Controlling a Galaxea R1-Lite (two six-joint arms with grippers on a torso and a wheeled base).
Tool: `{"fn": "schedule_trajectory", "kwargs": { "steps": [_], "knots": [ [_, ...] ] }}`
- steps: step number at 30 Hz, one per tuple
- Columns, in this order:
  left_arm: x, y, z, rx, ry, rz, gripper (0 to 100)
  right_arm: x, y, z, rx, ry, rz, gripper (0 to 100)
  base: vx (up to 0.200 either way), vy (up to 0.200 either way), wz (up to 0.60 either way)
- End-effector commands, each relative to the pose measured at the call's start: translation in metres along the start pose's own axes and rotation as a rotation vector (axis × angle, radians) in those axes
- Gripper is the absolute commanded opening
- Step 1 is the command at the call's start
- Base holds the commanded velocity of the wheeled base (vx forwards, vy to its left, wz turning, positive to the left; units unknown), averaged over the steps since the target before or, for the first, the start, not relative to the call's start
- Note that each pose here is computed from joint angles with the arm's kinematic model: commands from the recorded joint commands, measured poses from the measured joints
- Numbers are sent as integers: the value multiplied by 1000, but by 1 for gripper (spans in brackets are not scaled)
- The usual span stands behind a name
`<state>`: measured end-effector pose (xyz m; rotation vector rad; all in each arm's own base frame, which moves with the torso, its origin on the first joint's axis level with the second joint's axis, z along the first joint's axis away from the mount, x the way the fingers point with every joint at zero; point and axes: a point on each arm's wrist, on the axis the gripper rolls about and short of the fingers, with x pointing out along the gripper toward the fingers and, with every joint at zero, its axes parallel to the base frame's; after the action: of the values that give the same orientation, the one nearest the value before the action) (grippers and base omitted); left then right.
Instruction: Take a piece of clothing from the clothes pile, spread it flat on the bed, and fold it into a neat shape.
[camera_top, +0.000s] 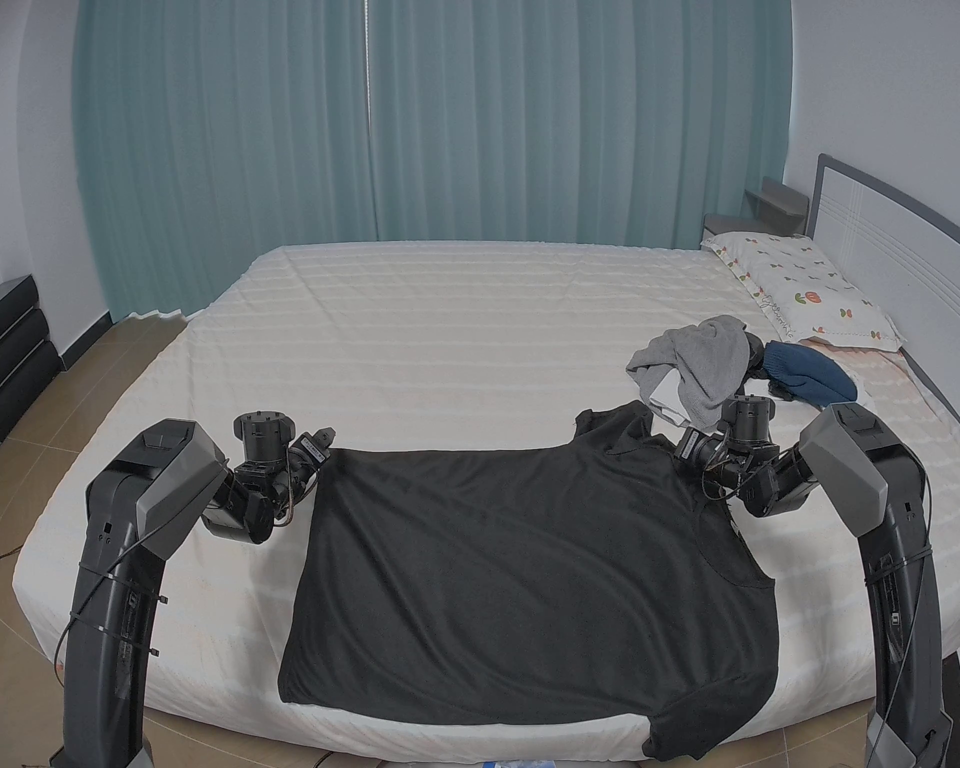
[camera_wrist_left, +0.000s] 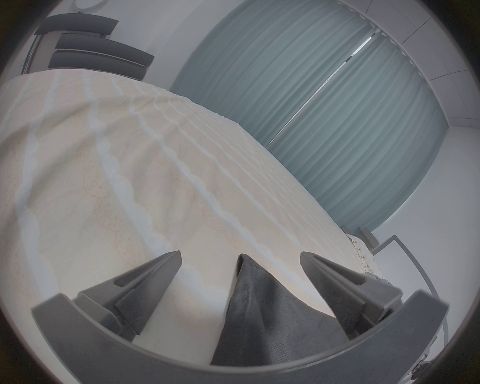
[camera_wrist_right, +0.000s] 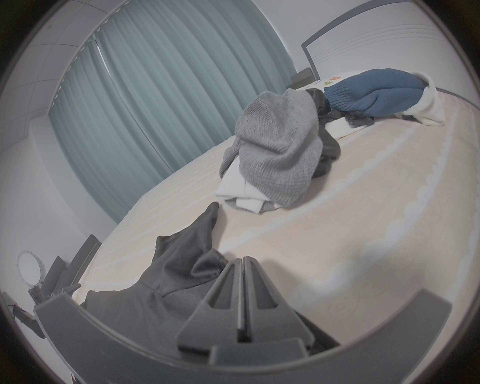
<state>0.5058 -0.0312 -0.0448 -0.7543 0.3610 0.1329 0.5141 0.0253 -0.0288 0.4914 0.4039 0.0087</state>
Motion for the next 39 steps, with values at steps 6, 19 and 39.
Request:
{"fn": "schedule_trajectory", "kwargs": {
  "steps": [6,19,39],
  "knots": [
    [1,0,-1,0,0,0,100,-2,-9,15,48,-33,-13,0,0,0,0],
    [1,0,-1,0,-1,-1,100,3,-1,0,39,1,-1,100,0,0,0],
    [1,0,0,1,-2,-2,100,11,-2,-15,37,23,-2,0,0,0,0]
  ]
}}
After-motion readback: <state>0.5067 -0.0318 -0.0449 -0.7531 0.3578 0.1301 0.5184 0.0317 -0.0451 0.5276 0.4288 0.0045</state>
